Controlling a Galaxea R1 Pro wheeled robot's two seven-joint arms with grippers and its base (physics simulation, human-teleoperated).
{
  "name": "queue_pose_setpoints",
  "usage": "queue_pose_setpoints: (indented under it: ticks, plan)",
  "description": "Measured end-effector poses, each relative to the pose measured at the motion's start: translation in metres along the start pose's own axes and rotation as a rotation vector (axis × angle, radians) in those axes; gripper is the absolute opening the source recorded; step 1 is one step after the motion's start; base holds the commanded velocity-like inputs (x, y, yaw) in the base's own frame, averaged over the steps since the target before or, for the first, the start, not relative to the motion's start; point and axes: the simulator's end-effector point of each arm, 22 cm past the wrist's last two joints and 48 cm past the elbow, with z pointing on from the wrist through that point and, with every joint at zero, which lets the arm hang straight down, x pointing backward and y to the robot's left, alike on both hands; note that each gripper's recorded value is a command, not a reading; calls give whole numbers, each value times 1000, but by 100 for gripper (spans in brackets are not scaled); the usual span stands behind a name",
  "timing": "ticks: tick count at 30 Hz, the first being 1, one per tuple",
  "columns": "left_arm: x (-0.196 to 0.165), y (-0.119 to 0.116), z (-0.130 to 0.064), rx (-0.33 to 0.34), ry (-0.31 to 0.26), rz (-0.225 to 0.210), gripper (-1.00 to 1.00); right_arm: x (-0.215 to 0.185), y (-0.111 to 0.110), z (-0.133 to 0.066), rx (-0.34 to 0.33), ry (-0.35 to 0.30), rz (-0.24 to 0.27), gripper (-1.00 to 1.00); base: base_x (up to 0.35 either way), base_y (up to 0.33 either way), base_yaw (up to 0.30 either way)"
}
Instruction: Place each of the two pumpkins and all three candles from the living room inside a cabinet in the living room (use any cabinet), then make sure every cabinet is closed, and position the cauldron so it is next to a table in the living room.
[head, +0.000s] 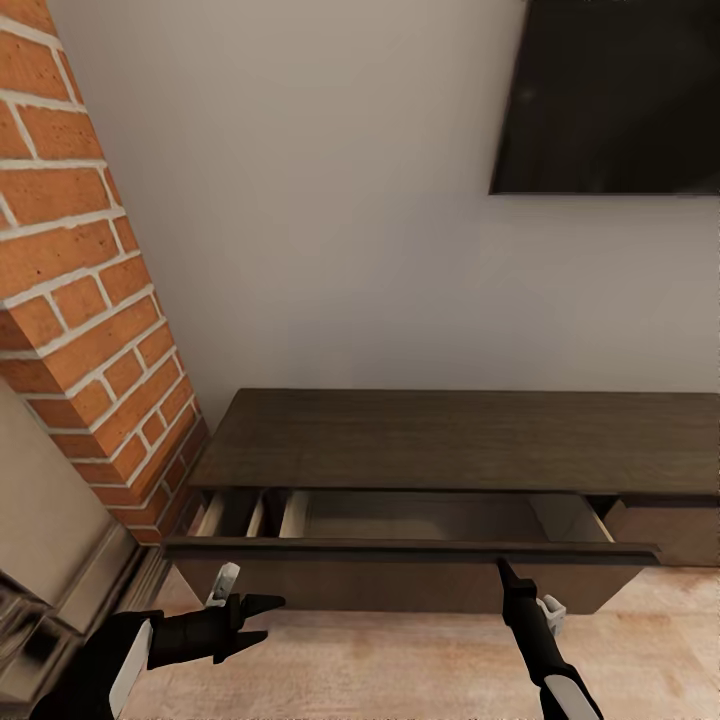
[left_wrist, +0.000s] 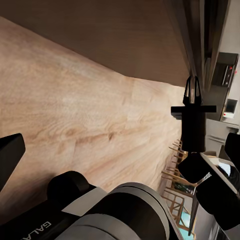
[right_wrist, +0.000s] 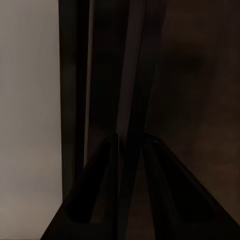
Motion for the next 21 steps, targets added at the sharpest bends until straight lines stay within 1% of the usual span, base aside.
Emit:
queue_pose_setpoints:
  ticks: [4, 10, 16, 21]
  plan:
    - [0, 0, 0, 0, 0, 0, 100, 0, 0, 0, 0, 0, 2, -100, -82, 0, 0]
    - [0, 0, 0, 0, 0, 0, 100, 0, 0, 0, 0, -1, 0, -100, -159, 0, 0]
    - [0, 0, 0, 0, 1, -1, 100, 0, 0, 0, 0, -1, 0, -100, -223, 0, 0]
    - [0, 0, 0, 0, 0, -1, 100, 0, 0, 0, 0, -1, -1, -100, -101, 0, 0]
